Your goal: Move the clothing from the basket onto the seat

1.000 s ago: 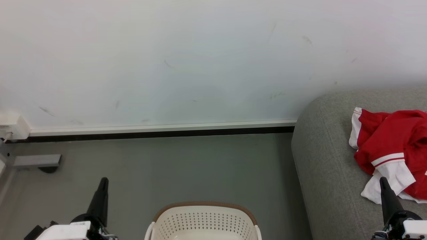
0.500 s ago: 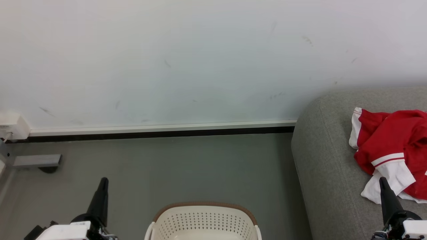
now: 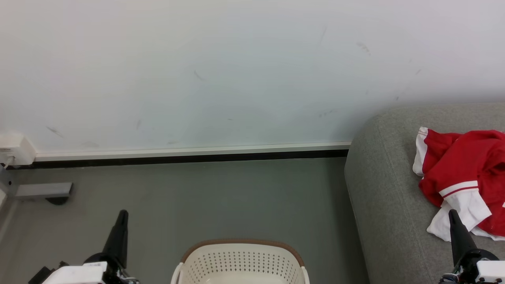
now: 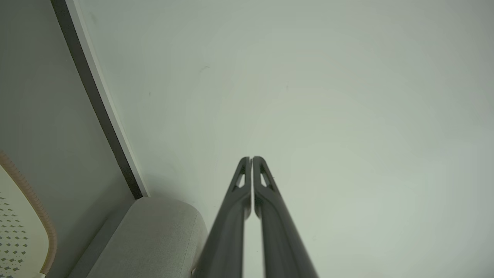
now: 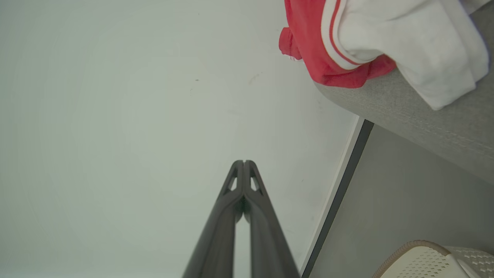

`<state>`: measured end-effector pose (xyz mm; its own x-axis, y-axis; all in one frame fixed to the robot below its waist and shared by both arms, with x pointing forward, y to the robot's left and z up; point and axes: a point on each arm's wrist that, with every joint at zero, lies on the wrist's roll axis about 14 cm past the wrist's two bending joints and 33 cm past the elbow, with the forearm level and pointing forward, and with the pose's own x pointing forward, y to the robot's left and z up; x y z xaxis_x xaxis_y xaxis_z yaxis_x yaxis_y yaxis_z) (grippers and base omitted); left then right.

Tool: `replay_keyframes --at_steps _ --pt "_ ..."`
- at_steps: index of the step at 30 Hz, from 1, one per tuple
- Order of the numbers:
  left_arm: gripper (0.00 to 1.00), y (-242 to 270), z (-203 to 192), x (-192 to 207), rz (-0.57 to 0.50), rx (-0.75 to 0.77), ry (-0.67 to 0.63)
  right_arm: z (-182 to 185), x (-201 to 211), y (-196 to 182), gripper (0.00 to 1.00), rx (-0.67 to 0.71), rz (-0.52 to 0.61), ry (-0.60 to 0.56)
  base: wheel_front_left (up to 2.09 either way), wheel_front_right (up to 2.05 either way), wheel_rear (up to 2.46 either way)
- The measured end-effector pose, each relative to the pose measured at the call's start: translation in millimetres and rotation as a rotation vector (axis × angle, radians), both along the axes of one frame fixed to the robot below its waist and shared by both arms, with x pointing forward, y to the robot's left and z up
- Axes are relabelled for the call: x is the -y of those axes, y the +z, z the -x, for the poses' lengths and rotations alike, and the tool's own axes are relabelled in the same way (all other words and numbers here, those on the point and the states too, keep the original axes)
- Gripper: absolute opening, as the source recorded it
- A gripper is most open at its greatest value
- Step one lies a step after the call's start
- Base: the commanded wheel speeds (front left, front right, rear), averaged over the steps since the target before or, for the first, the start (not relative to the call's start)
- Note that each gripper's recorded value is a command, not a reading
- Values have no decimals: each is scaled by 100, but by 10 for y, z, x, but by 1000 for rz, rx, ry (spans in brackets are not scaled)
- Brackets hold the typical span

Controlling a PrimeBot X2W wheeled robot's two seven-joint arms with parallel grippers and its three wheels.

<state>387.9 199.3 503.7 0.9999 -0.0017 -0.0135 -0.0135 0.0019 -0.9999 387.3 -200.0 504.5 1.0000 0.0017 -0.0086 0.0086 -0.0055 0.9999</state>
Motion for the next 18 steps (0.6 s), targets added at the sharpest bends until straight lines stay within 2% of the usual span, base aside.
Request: replay_keyframes --at_steps 18 --pt "0 0 0 0 0 0 0 0 1 0 0 0 -1 -1 0 0 0"
